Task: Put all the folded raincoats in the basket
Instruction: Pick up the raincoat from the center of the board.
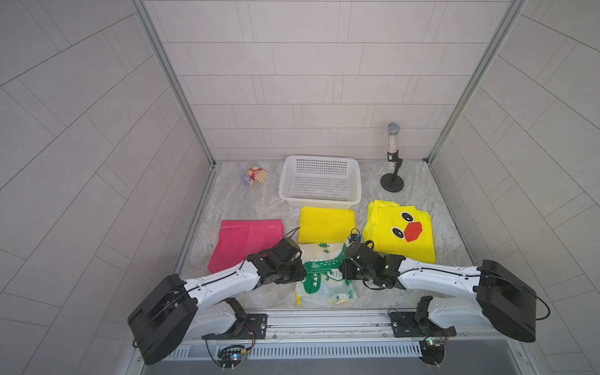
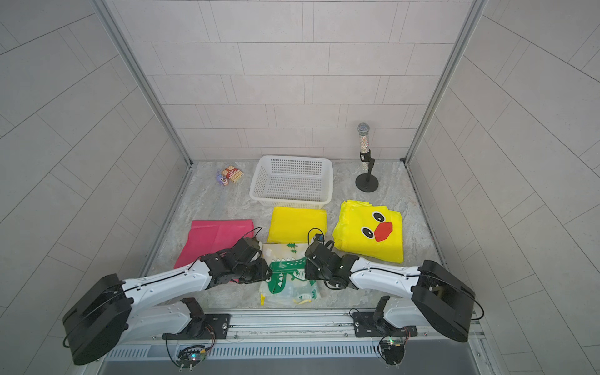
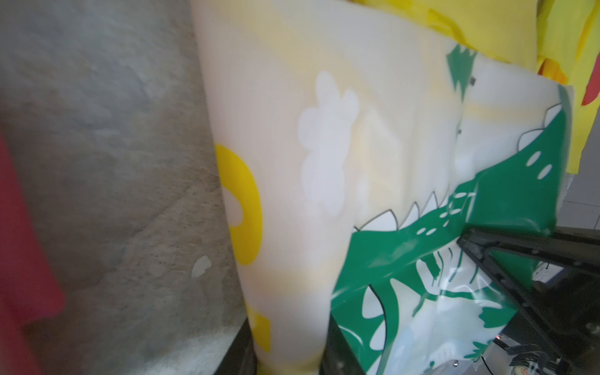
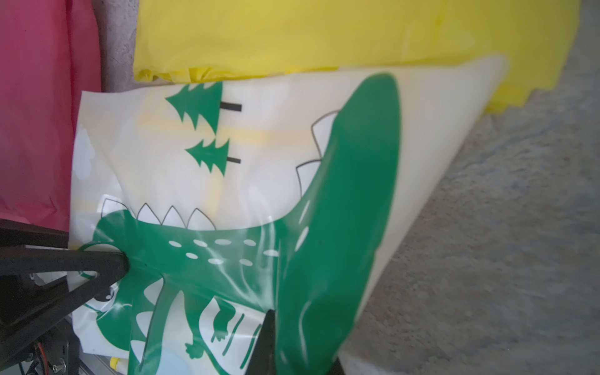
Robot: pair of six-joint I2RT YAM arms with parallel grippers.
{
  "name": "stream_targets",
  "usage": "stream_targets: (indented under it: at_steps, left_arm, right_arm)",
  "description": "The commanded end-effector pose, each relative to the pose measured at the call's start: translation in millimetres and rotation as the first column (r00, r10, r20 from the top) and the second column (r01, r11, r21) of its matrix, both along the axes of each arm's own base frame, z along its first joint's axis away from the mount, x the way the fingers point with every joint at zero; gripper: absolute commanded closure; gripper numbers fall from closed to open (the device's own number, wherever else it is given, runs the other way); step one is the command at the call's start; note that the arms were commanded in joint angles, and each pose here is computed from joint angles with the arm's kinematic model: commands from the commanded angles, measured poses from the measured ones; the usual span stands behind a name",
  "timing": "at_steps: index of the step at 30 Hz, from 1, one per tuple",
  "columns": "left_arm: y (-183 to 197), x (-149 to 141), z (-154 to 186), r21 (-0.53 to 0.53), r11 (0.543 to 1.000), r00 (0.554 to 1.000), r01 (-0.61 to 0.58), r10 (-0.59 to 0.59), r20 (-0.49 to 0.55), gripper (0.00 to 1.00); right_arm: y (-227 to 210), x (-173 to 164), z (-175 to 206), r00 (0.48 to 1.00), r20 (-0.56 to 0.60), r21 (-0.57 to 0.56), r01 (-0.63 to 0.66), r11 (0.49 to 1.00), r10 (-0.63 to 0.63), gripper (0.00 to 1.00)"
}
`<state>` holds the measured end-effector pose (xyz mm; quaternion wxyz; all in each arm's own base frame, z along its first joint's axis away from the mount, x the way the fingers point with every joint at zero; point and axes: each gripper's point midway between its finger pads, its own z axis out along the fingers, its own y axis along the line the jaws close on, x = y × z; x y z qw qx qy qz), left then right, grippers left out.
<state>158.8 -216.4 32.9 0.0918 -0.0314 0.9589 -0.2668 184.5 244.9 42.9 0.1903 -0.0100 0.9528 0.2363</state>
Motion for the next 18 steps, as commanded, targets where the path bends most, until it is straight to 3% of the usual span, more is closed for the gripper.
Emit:
stream_targets:
  at_steps: [1,5,18]
  left_arm:
    - [-6.6,-3.3,13.9,-0.030,0.999,1.000,0.023,-0.023,0.001,0.93]
    - [-5.3,-2.7,23.8,-0.023,0.999,0.999,0.033,-0.032,0.016,1.00]
    - [-11.8,4.0,56.9,-0.041,0.998,0.997,0.053,-0.050,0.054,1.00]
  right_arm:
    - [1.2,-20.4,-2.0,0.996,-0.062,-0.020,-0.070,0.997,0.069,1.00]
    - [1.7,-18.3,11.9,0.996,-0.036,-0.018,-0.080,0.997,0.079,1.00]
    - [1.6,-10.9,71.4,0.994,0.073,0.045,-0.082,0.996,0.078,1.00]
